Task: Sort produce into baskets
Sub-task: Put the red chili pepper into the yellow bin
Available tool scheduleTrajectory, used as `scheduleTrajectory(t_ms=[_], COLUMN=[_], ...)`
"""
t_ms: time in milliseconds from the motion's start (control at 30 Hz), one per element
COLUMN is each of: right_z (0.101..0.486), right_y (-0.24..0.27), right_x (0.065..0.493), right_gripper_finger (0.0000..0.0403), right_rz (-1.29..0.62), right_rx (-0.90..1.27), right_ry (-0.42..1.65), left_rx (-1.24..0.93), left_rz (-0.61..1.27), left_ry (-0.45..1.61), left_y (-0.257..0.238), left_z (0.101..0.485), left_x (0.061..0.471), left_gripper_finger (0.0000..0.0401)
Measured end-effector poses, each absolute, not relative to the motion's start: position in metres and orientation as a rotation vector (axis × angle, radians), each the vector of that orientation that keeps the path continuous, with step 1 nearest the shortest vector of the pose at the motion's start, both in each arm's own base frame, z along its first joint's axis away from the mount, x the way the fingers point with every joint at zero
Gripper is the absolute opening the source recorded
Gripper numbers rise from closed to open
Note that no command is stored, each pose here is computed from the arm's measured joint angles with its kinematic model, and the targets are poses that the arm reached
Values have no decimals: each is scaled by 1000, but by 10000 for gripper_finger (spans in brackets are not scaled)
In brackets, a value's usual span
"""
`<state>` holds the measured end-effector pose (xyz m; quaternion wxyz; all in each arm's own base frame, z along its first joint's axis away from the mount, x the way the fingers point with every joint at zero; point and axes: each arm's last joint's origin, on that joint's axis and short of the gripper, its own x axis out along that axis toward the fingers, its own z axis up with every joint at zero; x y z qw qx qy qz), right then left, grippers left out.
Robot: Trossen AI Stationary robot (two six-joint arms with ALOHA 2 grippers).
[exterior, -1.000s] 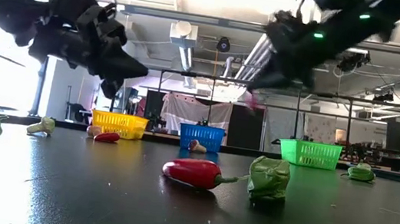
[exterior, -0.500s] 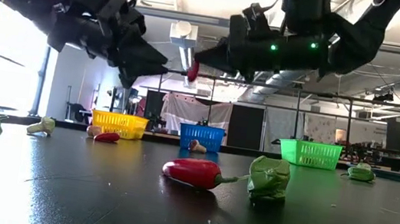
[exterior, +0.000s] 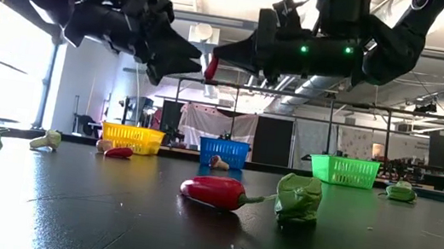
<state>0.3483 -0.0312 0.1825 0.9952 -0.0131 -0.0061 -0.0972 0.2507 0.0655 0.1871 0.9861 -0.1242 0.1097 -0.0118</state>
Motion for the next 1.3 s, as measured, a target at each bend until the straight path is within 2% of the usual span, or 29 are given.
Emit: scheduleTrajectory(t_ms=[133, 700, 1133, 1300], right_z=[183, 193, 192, 188], right_y=[-31, -26, -27, -31], right_x=[348, 358, 358, 358], right_gripper_finger=[0, 0, 0, 18], right_rz=[-186, -118, -120, -139], right_rx=[-32, -102, -113, -105], right_ry=[-19, -23, 1, 40], left_rx=[-254, -270, -175, -178], left_rz=[23, -18, -8, 23], left_ry=[260, 266, 320, 329], left_y=[64, 56, 58, 66], left_z=[187, 186, 185, 183], left_x=[254, 278, 273, 271], left_gripper_finger=[159, 156, 93, 55])
